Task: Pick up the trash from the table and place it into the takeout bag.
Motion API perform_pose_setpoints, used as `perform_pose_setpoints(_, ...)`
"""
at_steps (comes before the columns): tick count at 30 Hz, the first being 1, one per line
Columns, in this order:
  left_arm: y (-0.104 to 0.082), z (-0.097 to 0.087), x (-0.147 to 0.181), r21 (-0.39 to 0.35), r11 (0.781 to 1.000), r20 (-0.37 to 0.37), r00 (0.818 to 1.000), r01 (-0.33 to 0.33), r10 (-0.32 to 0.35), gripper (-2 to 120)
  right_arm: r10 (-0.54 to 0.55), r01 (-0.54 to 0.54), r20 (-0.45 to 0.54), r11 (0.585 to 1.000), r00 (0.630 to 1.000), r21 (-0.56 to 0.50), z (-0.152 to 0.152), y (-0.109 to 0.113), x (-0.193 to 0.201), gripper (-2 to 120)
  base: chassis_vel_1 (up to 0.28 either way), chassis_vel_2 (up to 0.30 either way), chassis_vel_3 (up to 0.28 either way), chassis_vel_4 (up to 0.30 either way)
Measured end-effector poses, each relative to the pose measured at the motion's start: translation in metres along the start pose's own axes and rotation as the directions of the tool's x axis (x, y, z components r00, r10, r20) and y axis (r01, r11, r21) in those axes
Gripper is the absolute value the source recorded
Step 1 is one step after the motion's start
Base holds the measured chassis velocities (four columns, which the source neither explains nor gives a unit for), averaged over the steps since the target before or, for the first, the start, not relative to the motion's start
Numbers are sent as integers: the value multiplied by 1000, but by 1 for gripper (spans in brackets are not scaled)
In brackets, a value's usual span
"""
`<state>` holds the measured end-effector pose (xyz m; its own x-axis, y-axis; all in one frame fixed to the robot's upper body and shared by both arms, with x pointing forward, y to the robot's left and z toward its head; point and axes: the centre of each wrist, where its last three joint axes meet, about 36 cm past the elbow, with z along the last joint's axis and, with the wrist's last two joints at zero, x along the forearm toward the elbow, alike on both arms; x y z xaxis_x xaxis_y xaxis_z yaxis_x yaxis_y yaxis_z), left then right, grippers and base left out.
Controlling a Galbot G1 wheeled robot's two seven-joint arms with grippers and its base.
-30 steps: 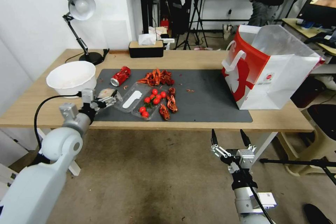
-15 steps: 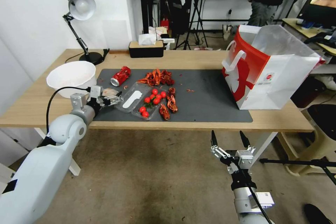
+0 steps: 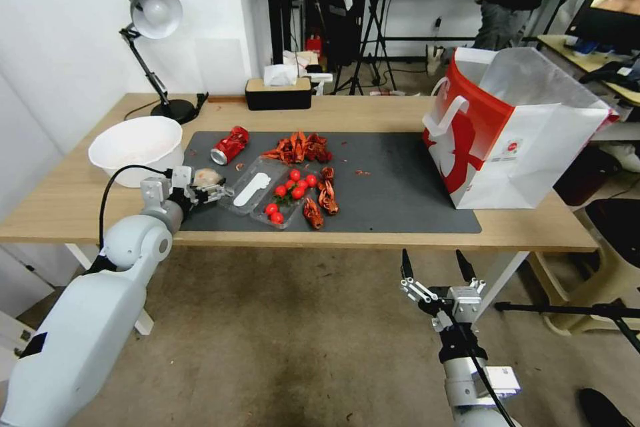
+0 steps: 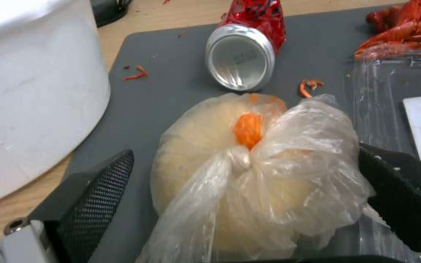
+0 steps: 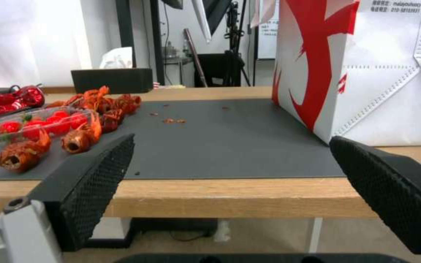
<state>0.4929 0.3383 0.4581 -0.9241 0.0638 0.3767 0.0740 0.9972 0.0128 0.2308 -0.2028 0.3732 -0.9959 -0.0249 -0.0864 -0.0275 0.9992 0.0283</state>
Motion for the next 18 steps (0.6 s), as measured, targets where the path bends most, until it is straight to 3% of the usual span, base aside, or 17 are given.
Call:
perform_pose_setpoints(6, -1, -1, 2, -3, 1000, -23, 1000, 6, -6, 100, 0, 0, 3, 1000, 1000, -1, -1, 0, -1, 100, 0, 0, 0, 0)
perform_pose_setpoints(18, -3, -1, 2, 37, 999, -26, 1000, -4, 5, 60, -3, 3, 3, 1000, 1000, -3, -1, 1, -1, 100, 0, 0, 0, 0)
